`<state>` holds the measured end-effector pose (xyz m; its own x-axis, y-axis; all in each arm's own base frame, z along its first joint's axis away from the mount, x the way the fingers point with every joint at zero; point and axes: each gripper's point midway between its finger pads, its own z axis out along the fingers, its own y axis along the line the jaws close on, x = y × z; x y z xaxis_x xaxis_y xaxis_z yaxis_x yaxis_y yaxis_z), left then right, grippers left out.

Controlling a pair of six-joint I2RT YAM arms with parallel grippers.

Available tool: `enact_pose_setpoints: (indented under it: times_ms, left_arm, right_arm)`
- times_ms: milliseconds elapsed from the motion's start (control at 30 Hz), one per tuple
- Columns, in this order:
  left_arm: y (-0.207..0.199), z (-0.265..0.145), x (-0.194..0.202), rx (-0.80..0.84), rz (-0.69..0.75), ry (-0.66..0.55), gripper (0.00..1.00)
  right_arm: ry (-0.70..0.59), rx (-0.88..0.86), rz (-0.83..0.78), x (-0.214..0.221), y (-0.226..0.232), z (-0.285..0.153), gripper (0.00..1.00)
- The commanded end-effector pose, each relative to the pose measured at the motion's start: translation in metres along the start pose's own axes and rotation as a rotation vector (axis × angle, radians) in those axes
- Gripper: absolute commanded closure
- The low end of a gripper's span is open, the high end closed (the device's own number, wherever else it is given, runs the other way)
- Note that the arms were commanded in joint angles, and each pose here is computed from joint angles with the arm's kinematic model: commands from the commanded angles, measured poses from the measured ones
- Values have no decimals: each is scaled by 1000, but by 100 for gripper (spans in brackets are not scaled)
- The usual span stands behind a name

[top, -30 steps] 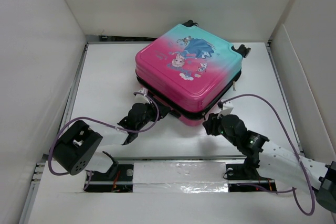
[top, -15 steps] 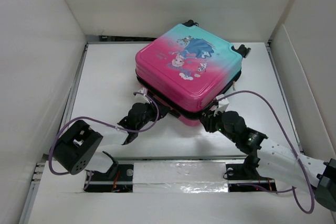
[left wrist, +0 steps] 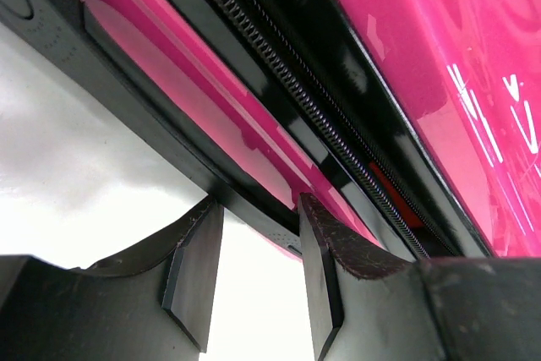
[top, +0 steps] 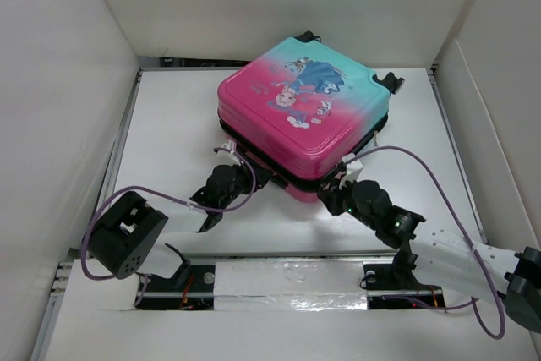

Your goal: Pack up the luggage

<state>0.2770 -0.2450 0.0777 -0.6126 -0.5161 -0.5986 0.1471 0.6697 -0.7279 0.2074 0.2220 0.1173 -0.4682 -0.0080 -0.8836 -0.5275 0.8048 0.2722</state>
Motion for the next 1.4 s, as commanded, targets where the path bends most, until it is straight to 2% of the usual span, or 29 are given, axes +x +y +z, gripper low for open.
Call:
enact_pose_setpoints:
  times_ms: [0,100,367,467,633,800,833,867,900,933,1000,1033,1067,1100,1167,1200,1233,1333,1367]
  left_arm:
    - [-56,6,-14,199,69,-18,100]
    - [-60,9,-15,212,56,-22,100]
    - [-62,11,-12,219,31,-25,100]
    - [-67,11,-5,234,36,-10,100]
    - [-67,9,0,235,24,-8,100]
    - [-59,3,-1,214,15,-21,100]
    - [-57,1,-2,203,19,-27,100]
    - [-54,0,-2,190,25,-29,100]
    - [-48,-2,-4,163,29,-27,100]
    - [-40,-3,-11,140,31,-42,79]
    - [-29,-12,-20,115,37,-64,57]
    - [-21,-15,-30,78,38,-105,41]
    - [-3,-18,-38,13,44,-120,37]
    - [-4,-26,-56,4,44,-184,33]
    - [6,-35,-83,-42,34,-264,30]
    - [-1,-43,-101,-31,32,-311,30]
    - [-6,-47,-113,-24,33,-343,30]
    - [-21,-53,-160,-27,38,-444,28]
    - [-24,-53,-171,-31,32,-460,28]
  right_arm:
    - [-25,-225,40,-3,60,-6,100]
    - [14,-259,29,7,83,-8,100]
    - [-19,-354,-4,-17,146,-1,100]
    - [-1,-304,-8,-16,151,15,100]
    - [-97,-387,-16,-46,188,11,100]
    - [-95,-326,-27,-47,170,3,100]
    - [-46,-297,-52,-31,159,2,100]
    - [-31,-291,-42,-25,155,0,93]
    - [-13,-287,-40,-18,151,-2,79]
    - [17,-272,-44,-9,142,-7,53]
    - [70,-250,-40,5,131,-15,40]
    - [74,-239,-41,4,124,-24,34]
    - [84,-217,-37,7,116,-29,32]
    - [58,-183,-27,0,107,-32,32]
    - [-12,-154,-12,-18,95,-45,35]
    - [-52,-115,-6,-27,86,-48,40]
    - [-66,-77,-6,-32,75,-50,61]
    - [-170,98,76,-65,30,-56,100]
    - [-194,209,108,-73,0,-56,100]
